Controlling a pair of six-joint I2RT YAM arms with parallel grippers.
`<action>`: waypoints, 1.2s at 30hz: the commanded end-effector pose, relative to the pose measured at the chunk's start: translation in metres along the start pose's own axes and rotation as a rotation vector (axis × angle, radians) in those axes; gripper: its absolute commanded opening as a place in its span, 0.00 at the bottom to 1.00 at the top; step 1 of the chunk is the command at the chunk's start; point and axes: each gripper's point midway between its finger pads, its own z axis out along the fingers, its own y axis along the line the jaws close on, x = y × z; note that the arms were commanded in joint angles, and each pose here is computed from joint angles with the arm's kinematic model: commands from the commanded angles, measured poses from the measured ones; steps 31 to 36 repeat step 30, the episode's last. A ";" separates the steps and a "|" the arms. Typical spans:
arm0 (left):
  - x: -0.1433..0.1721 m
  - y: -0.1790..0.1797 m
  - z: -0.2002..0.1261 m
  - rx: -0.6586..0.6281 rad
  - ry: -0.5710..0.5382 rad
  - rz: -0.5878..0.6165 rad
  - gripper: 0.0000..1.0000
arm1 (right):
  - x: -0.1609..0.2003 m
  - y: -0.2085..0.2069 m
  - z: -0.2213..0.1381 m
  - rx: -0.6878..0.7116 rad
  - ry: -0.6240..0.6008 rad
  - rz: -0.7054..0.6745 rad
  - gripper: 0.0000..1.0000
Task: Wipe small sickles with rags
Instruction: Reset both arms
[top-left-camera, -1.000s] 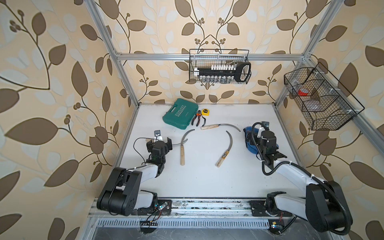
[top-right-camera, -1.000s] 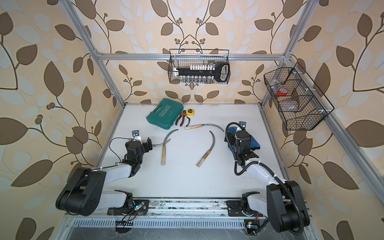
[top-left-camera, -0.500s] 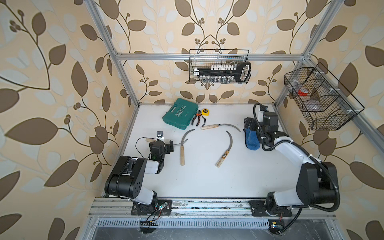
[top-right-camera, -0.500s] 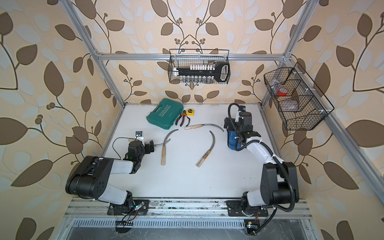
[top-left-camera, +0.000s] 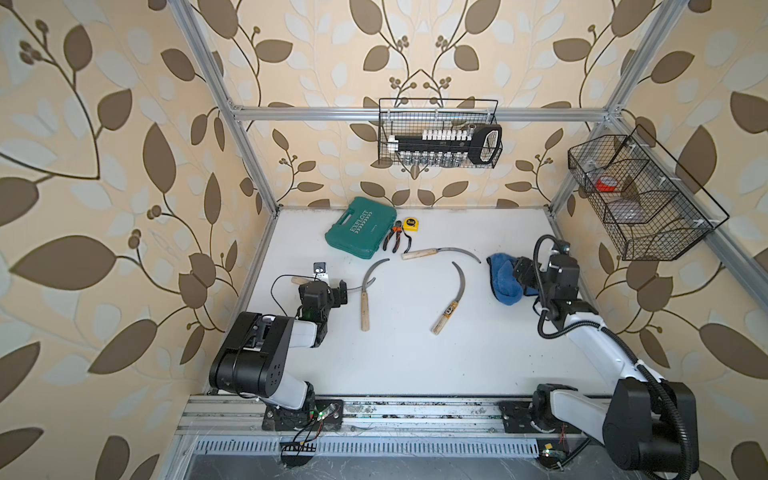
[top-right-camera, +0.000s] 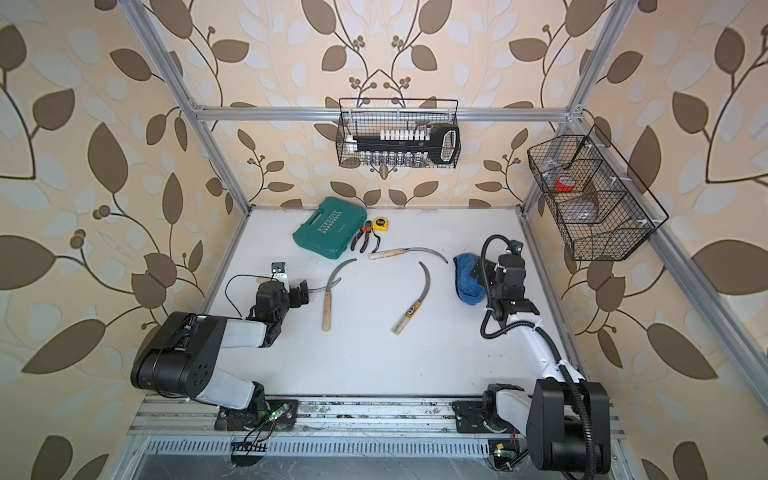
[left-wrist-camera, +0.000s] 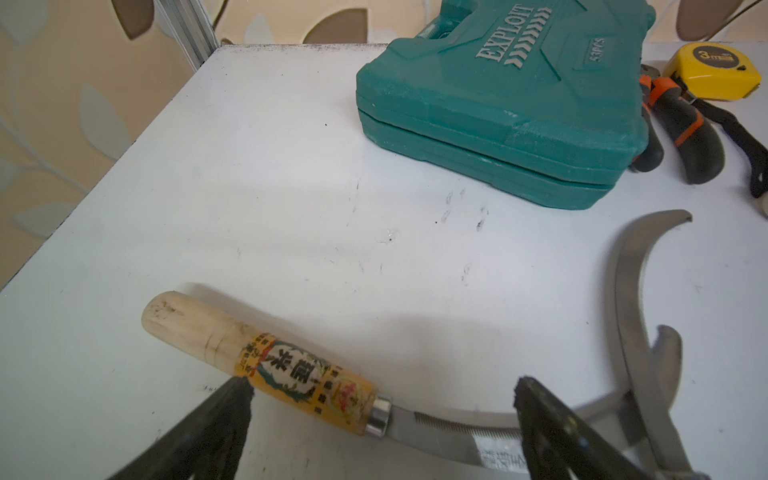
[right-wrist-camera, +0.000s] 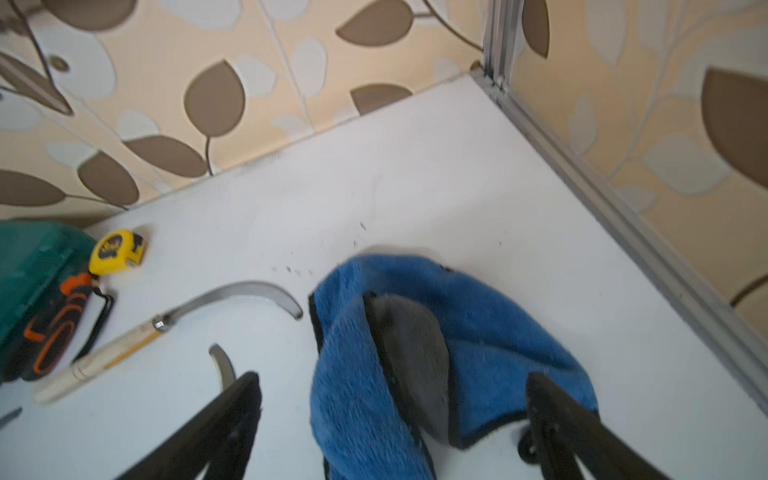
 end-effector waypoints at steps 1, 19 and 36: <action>-0.020 -0.002 0.002 0.013 -0.051 0.003 0.99 | -0.016 0.019 -0.006 -0.072 -0.257 -0.100 0.99; -0.020 -0.002 0.003 0.017 -0.045 0.000 0.99 | 0.026 0.025 0.034 -0.123 -0.212 -0.231 0.99; -0.019 -0.001 0.007 0.058 -0.014 -0.023 0.99 | 0.026 0.026 0.034 -0.125 -0.215 -0.233 0.99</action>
